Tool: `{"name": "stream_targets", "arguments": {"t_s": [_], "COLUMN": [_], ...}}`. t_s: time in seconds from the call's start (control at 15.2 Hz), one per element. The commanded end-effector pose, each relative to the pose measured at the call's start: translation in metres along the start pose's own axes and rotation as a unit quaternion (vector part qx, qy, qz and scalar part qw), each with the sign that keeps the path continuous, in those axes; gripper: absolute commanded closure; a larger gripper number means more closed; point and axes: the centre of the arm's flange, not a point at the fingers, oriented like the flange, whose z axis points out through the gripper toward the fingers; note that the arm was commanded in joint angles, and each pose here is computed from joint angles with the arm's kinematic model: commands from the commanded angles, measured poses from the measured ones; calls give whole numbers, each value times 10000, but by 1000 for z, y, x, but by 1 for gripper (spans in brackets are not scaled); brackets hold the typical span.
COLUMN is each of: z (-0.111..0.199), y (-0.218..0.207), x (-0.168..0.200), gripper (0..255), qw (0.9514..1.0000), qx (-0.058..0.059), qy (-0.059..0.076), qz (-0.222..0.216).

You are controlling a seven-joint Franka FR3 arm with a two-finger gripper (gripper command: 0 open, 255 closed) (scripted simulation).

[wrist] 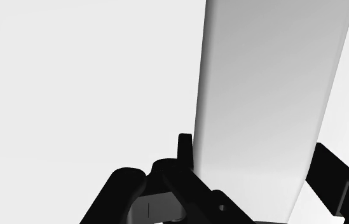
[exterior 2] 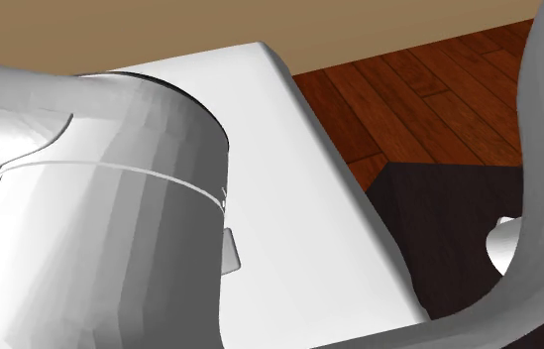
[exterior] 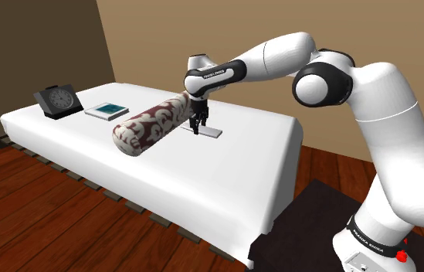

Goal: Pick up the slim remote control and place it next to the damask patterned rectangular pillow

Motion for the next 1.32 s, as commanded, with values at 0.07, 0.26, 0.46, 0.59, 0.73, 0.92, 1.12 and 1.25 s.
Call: {"name": "stream_targets", "arguments": {"t_s": [0.07, 0.26, 0.46, 0.59, 0.73, 0.92, 1.12, 1.25], "z": [15, 31, 47, 58, 68, 84, 100, 110], "y": [-1, -1, -1, -1, -1, -1, -1, -1], "x": [0, 0, 0, 0, 0, 1, 1, 1], "gripper": [255, 255, 255, 255, 255, 255, 255, 255], "qw": [10000, 10000, 10000, 10000, 10000, 10000, 10000, 10000], "qx": [-1, -1, -1, -1, -1, -1, -1, -1], "qy": [4, 4, 4, 4, 4, 4, 4, 4], "qz": [-1, 0, -1, 0, 0, -1, 0, -1]}}
